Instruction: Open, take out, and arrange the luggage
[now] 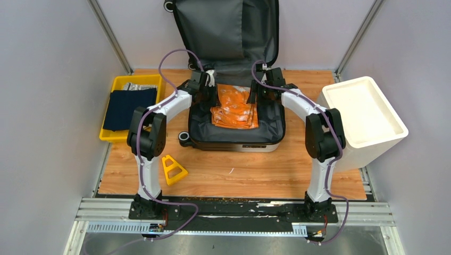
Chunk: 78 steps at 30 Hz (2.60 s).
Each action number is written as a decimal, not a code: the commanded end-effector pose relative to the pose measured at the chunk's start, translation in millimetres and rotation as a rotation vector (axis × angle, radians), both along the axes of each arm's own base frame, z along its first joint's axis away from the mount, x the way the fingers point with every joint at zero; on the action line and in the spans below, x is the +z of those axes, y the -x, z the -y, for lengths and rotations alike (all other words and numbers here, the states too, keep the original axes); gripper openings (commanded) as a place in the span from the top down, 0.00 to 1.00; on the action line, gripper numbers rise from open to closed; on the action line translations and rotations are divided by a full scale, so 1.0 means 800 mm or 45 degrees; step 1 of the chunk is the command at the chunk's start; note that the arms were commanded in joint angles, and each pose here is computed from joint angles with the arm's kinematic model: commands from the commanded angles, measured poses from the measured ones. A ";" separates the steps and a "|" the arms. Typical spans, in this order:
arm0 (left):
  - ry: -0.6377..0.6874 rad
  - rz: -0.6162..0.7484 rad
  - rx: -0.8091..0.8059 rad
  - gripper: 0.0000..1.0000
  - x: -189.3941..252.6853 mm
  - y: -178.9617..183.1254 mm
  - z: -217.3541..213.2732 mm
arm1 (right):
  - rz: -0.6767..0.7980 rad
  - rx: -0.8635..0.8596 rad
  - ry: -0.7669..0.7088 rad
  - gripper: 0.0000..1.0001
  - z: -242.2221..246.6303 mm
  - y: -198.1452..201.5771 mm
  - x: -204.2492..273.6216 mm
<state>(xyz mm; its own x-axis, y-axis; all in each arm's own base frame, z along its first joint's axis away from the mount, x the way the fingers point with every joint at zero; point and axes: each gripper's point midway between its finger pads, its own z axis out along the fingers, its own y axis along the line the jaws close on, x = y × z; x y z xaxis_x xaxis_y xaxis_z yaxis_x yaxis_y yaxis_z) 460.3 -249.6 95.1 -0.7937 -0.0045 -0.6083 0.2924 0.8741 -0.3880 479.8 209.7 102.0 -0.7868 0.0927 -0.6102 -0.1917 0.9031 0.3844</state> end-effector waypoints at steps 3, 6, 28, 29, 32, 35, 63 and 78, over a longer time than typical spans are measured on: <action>0.017 0.168 -0.030 0.85 0.061 -0.017 0.003 | 0.131 -0.167 0.080 0.32 0.027 -0.015 0.059; 0.008 0.155 -0.031 0.85 0.055 -0.017 0.002 | 0.146 -0.112 0.010 0.31 0.012 -0.014 0.073; 0.027 0.117 -0.051 0.79 0.043 -0.010 0.006 | -0.099 -0.089 -0.087 0.26 -0.018 -0.016 -0.016; 0.028 0.118 -0.052 0.79 0.043 -0.011 0.007 | -0.105 -0.074 -0.099 0.28 -0.022 -0.015 -0.017; 0.033 0.119 -0.057 0.79 0.044 -0.013 0.009 | -0.108 -0.047 -0.126 0.36 -0.031 -0.013 -0.018; 0.042 0.123 -0.061 0.79 0.048 -0.014 0.011 | -0.111 -0.046 -0.142 0.41 -0.035 -0.012 -0.018; -0.160 0.498 -0.061 0.96 0.199 0.001 -0.041 | 0.307 0.116 -0.168 1.00 -0.115 0.016 0.161; -0.657 0.803 0.080 1.00 0.300 0.056 -0.197 | 0.522 0.329 -0.464 1.00 -0.266 0.052 0.221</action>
